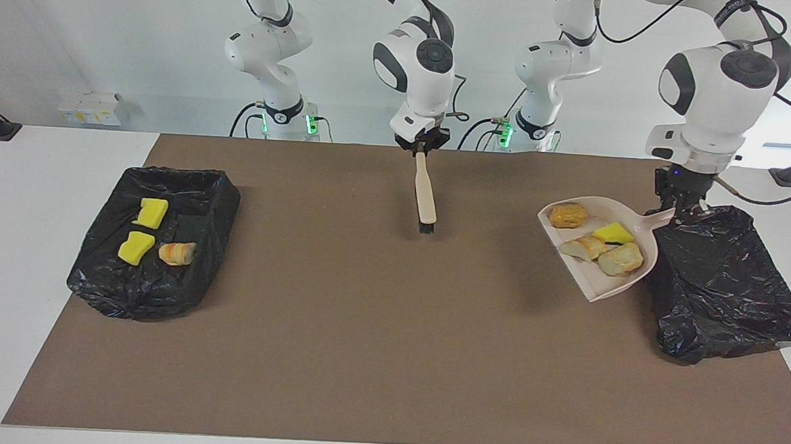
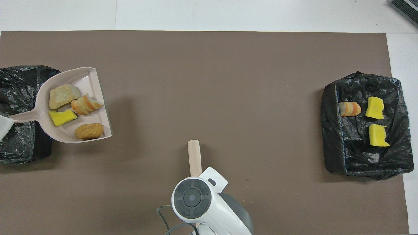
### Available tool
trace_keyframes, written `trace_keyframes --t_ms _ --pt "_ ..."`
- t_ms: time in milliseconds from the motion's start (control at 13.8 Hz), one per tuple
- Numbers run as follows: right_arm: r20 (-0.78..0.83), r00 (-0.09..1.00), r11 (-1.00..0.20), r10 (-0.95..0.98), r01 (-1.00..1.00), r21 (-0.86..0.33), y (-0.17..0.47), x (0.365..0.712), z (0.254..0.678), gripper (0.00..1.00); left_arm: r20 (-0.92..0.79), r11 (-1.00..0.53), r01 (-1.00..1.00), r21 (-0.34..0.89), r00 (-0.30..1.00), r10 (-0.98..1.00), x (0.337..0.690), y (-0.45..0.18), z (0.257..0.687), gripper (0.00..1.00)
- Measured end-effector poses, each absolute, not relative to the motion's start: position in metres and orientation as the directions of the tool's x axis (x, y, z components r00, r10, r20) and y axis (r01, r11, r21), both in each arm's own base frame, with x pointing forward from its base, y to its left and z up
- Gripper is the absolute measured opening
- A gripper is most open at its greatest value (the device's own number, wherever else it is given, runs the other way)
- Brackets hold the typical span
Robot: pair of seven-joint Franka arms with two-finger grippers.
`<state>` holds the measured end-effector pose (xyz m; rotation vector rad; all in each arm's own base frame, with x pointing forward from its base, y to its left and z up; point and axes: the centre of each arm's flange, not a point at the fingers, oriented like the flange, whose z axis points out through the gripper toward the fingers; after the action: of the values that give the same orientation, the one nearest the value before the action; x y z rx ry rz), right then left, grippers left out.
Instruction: Sweep and dump trash in bin
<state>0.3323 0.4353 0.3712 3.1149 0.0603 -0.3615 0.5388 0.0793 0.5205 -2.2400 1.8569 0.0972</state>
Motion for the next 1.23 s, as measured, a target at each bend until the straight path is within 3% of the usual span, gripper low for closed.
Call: trace_keyframes --t_ms 363,581,654,872,1235 --pt "-0.226 0.974 -1.000 -0.007 -0.002 0.018 0.451 0.326 0.341 0.26 -0.217 -0.190 -0.969 -0.159 0.222 -0.951 0.541 0.203 0.546 0.31" --pt "-0.223 0.975 -1.000 -0.010 -0.007 0.014 0.451 0.330 0.346 0.53 -0.290 -0.160 -0.974 -0.160 0.201 -0.936 0.554 0.240 0.552 0.31" --pt "-0.226 0.974 -1.000 -0.011 -0.007 0.016 0.452 0.331 0.350 0.68 -0.330 -0.141 -0.978 -0.152 0.184 -0.926 0.559 0.244 0.550 0.31" --pt "-0.235 0.972 -0.999 -0.026 -0.021 0.024 0.445 0.346 0.380 0.99 -0.458 -0.070 -0.988 -0.139 0.127 -0.880 0.569 0.255 0.545 0.31" --pt "-0.245 0.969 -0.999 0.038 0.037 -0.008 0.387 0.389 0.463 1.00 -0.617 -0.004 -0.995 -0.100 0.065 -0.784 0.575 0.277 0.530 0.31"
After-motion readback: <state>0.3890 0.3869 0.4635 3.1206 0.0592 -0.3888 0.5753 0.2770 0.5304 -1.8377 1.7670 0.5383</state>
